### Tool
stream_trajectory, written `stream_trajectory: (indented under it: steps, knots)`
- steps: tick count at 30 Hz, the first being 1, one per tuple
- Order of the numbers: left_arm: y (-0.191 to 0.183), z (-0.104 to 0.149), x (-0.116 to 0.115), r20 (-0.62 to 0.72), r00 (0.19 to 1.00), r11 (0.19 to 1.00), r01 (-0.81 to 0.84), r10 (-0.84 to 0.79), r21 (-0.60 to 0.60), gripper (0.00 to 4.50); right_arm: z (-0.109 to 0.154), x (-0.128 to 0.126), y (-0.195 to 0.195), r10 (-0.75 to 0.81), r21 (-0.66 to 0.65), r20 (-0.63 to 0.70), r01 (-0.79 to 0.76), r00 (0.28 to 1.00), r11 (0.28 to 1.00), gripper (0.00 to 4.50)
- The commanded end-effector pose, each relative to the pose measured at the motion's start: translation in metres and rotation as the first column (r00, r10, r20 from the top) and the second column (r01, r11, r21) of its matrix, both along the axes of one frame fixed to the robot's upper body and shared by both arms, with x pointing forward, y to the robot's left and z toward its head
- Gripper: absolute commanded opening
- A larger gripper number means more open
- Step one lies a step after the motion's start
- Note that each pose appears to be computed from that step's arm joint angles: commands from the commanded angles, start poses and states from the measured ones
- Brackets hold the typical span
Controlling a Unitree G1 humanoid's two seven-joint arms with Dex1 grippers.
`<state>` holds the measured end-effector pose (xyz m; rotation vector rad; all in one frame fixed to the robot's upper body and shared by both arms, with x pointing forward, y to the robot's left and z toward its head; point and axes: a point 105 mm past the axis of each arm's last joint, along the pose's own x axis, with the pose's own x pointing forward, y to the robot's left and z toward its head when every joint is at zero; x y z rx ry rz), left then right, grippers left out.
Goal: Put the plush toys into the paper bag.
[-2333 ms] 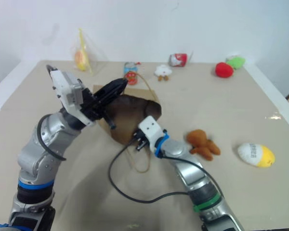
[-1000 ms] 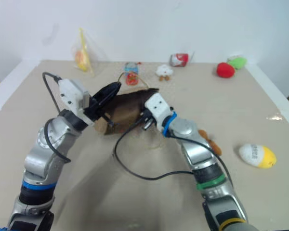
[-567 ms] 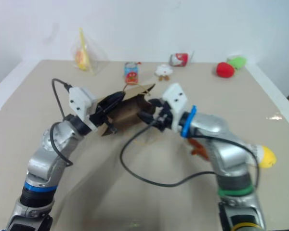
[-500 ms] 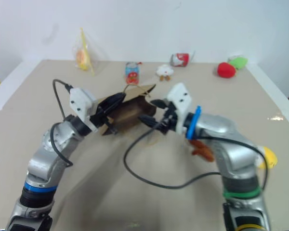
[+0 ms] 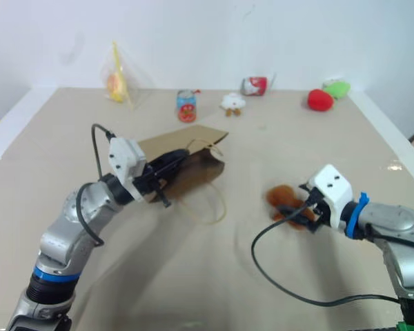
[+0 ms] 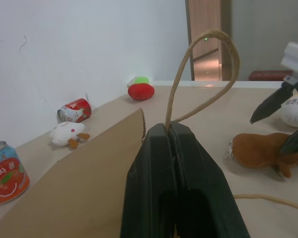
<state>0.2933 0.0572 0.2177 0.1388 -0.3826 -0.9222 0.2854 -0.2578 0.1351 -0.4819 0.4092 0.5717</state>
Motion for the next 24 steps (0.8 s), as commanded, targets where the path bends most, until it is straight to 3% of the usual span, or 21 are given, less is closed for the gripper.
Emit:
stream_trajectory:
  steps: [1,4,8,9,14,19,22,24]
  knots:
    - [0.001,0.017,-0.004,0.063,0.998,1.000,-0.001,0.003,-0.029,0.00,-0.011,0.009,-0.013,-0.055,-0.055,0.036,0.057,0.998,0.997,4.44]
    - [0.000,0.017,-0.005,0.067,0.998,1.000,0.003,-0.001,-0.027,0.00,-0.019,0.013,-0.012,-0.075,-0.032,0.032,0.076,0.997,0.997,4.44]
    - [0.001,0.020,-0.003,0.086,0.996,0.999,-0.021,0.023,-0.033,0.00,-0.023,0.014,-0.009,-0.065,-0.030,0.027,0.066,0.997,0.997,2.76]
    - [0.002,0.020,-0.002,0.088,0.996,0.999,-0.027,0.030,-0.036,0.00,-0.023,0.014,-0.008,-0.061,-0.029,0.025,0.061,0.998,0.998,2.06]
    - [0.002,0.022,-0.001,0.097,0.994,0.998,-0.039,0.044,-0.046,0.00,-0.012,0.013,-0.002,-0.025,-0.032,0.055,0.027,0.998,0.999,0.24]
    - [0.008,0.028,0.005,0.141,0.985,0.994,-0.089,0.097,-0.061,0.00,0.057,0.017,0.030,0.089,0.133,0.180,-0.114,0.980,0.984,0.11]
    - [0.011,0.031,0.008,0.159,0.979,0.990,-0.119,0.129,-0.071,0.00,0.101,0.009,0.081,0.245,0.272,0.239,-0.306,0.940,0.912,0.11]
    - [0.012,0.031,0.009,0.168,0.976,0.989,-0.130,0.141,-0.074,0.00,0.113,0.004,0.105,0.315,0.315,0.243,-0.381,0.918,0.869,0.11]
